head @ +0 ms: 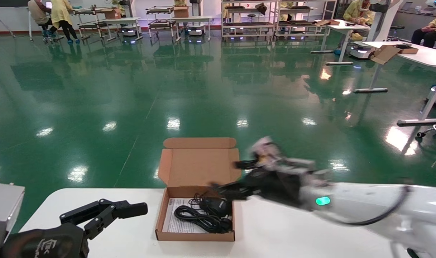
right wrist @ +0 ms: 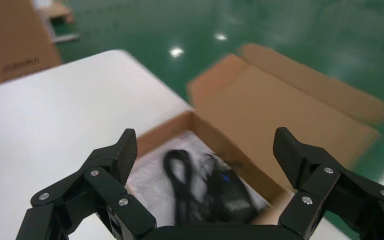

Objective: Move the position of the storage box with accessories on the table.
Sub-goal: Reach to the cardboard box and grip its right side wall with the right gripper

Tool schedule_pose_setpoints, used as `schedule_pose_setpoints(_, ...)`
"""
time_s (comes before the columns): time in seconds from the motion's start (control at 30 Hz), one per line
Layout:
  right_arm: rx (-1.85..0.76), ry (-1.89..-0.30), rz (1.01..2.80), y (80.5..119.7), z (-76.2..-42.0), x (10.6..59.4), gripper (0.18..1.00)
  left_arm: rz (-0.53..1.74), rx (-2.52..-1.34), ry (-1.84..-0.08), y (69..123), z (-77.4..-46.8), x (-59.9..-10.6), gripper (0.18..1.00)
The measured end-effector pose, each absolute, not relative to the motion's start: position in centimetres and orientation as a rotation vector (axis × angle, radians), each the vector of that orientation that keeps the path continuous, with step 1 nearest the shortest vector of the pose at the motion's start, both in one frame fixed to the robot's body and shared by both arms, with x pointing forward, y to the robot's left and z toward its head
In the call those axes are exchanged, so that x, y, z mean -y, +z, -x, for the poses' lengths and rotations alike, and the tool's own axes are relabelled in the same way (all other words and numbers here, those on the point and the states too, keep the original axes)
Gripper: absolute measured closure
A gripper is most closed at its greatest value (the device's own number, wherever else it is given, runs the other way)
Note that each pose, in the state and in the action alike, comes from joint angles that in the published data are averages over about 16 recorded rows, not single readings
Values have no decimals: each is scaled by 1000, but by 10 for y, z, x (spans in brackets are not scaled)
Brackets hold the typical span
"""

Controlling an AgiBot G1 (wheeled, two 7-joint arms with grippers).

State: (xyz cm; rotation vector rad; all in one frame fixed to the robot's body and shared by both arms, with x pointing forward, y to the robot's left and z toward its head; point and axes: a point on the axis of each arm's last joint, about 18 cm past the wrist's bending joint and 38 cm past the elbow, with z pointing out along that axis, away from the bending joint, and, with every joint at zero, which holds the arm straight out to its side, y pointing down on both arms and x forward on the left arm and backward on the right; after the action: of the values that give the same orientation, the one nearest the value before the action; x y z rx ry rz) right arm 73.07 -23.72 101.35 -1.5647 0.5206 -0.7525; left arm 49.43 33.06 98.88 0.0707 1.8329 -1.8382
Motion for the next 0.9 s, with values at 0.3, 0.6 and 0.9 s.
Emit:
schedule_pose_setpoints(0.3, -812, -645, 1418, 1016, -740, 278, 179, -71, -1833, -1838, 989, -494, -331, 184)
schedule_pose_setpoints(0.6, -967, -628, 1412, 1011, -758, 261, 179, -71, -1833, -1838, 989, -494, -331, 184)
schedule_pose_setpoints(0.9, -1032, -652, 1454, 1001, -772, 226, 179, -71, -1833, -1838, 989, -494, -331, 184)
